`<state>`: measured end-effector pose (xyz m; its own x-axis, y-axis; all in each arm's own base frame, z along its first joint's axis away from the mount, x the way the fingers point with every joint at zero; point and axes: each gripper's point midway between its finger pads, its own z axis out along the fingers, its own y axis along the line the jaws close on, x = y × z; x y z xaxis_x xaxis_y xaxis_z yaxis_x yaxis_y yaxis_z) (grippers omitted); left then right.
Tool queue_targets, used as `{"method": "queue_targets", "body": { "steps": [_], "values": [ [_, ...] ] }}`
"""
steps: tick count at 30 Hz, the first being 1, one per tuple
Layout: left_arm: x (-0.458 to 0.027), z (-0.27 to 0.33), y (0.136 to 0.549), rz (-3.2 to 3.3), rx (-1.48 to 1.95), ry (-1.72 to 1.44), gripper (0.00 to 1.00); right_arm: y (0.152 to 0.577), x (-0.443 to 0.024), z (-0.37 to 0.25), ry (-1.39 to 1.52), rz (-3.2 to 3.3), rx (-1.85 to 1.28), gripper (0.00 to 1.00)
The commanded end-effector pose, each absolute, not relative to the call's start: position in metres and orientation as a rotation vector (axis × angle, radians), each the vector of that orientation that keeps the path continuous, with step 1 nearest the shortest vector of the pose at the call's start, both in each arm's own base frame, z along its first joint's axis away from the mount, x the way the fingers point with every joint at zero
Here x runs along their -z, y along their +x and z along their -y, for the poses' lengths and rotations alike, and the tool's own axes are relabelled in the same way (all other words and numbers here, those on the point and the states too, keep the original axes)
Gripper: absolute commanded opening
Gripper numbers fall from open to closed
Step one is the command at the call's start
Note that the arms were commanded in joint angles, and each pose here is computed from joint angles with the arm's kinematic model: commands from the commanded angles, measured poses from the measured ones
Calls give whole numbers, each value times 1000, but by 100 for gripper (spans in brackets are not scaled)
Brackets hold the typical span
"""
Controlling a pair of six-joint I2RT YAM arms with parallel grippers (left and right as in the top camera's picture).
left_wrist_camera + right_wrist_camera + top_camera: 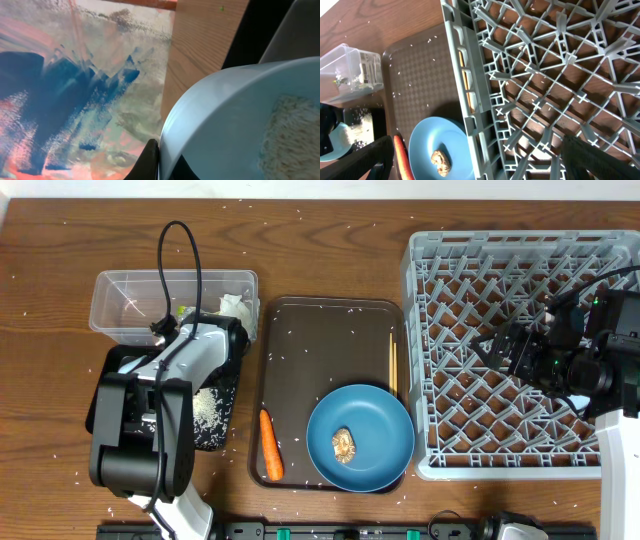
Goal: Sort waste into correct bins and load items into the dishwasher rack
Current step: 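Carry the rice bowl left and tip rice into the black tray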
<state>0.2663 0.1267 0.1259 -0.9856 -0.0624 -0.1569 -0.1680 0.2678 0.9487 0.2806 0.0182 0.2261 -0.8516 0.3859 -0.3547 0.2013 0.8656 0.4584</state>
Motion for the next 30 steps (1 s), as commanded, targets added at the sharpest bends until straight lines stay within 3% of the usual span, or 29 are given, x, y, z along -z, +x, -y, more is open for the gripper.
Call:
{"method": "queue_targets", "body": {
  "steps": [1,19,30],
  "values": [
    [-135,-119,276,-2357,-1851,-161,6,282,-227,-20,396,-2595,-569,99],
    [-145,-100,296,-2305,-1931,136,6,280,-227,-21,385,-2602,-567,99],
    [-141,-102,290,-2308,-1871,5,6,279,-226,-21,387,-2605,-567,99]
  ]
}}
